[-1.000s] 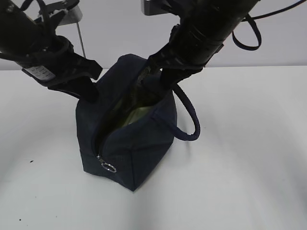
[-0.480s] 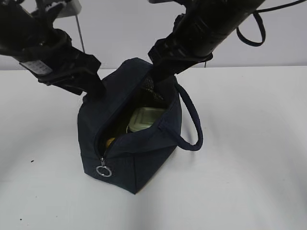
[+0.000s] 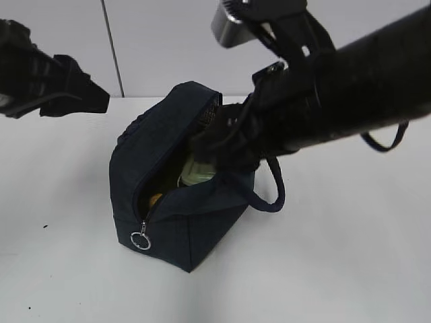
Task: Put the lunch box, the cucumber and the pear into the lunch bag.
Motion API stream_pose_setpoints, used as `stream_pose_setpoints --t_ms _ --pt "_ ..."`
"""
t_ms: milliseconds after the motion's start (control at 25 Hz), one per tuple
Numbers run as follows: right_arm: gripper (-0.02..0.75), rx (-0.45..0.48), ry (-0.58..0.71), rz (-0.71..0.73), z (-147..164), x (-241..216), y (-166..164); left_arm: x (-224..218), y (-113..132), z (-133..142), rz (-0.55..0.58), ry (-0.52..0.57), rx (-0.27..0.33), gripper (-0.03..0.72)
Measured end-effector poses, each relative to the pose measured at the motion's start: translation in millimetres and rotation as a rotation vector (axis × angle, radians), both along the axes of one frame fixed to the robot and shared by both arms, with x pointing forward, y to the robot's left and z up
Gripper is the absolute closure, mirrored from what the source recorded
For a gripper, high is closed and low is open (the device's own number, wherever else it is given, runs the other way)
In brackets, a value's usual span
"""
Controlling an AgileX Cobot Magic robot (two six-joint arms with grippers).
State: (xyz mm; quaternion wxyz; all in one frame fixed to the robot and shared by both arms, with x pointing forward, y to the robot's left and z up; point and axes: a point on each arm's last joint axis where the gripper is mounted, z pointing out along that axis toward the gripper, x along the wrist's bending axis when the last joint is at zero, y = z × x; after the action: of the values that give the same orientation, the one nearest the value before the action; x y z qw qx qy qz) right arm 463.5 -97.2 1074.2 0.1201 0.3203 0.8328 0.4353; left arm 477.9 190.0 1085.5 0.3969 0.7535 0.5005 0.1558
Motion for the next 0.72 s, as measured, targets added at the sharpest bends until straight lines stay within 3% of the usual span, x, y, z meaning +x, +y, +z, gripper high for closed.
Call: stream_pose_setpoints --t_ms 160,360,720 --pt "0.315 0.015 -0.049 0.077 -24 -39 21 -18 9 -18 0.022 0.000 0.002 0.330" --pt "0.338 -0.037 -0.112 0.104 -77 -68 41 -30 14 -29 0.026 0.015 0.009 0.330" --pt "0.342 -0.177 -0.158 0.048 -146 -52 57 -35 16 -27 0.026 0.004 0.005 0.330"
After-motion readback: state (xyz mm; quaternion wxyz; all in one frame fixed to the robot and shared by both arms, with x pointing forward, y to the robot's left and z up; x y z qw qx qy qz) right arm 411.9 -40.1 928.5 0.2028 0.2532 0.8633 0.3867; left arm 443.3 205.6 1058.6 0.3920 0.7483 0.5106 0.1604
